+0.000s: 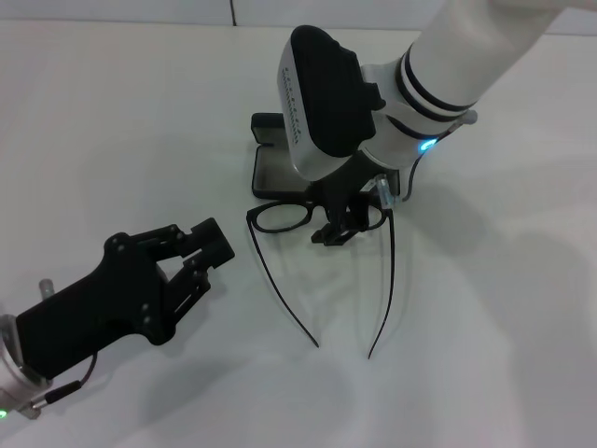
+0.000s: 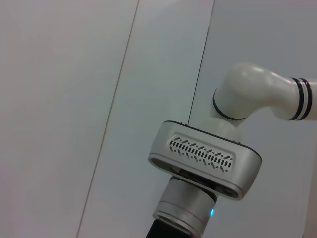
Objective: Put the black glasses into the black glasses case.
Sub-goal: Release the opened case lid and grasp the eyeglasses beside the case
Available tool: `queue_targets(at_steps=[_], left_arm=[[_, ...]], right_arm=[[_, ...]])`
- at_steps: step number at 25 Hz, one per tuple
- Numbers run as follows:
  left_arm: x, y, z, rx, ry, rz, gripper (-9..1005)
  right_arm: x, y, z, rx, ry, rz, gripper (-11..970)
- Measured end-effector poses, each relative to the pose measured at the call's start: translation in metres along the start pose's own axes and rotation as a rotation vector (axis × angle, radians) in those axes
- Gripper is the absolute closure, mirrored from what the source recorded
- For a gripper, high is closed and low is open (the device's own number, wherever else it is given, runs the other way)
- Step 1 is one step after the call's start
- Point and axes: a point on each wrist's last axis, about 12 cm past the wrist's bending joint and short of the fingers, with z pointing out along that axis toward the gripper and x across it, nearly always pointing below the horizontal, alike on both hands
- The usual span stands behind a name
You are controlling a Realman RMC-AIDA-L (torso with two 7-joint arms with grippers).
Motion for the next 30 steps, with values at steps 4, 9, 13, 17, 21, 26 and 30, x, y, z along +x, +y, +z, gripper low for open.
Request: queue_targets(at_steps=[4, 9, 13, 17, 21, 26, 30], left_arm=[[0.0017, -0.0009, 0.0004, -0.001, -0.001, -0.004, 809], [0.0017, -0.0009, 0.0006, 0.000, 0.000, -0.003, 808], [0.0017, -0.0009, 0.0006, 0.000, 0.000, -0.003, 808], [0.0017, -0.0009, 0.0006, 0.000, 0.000, -0.003, 808], [0.0017, -0.0009, 0.0006, 0.000, 0.000, -0.003, 809], [0.0017, -0.0009, 0.0006, 0.000, 0.000, -0.003, 809], [0.0017, -0.0008, 0.0006, 0.000, 0.000, -0.003, 809]], right_arm=[[-0.0017, 0.0000, 0.0008, 0.005, -0.012, 0.003, 415], [-0.0025, 0.0032, 0.0046, 0.002, -0.010, -0.007, 429], [-0.0028, 0.0050, 0.0066, -0.001, -0.011, -0.010, 442], [-0.0031, 0.0056, 0.0074, 0.000, -0.015, -0.009, 456], [-0.0027, 0.0056, 0.0079, 0.004, -0.017, -0.004, 470], [-0.0010, 0.0065, 0.0091, 0.005, -0.015, 0.001, 659], [-0.0007, 0.0068, 0.0094, 0.004, -0.013, 0.001, 690]])
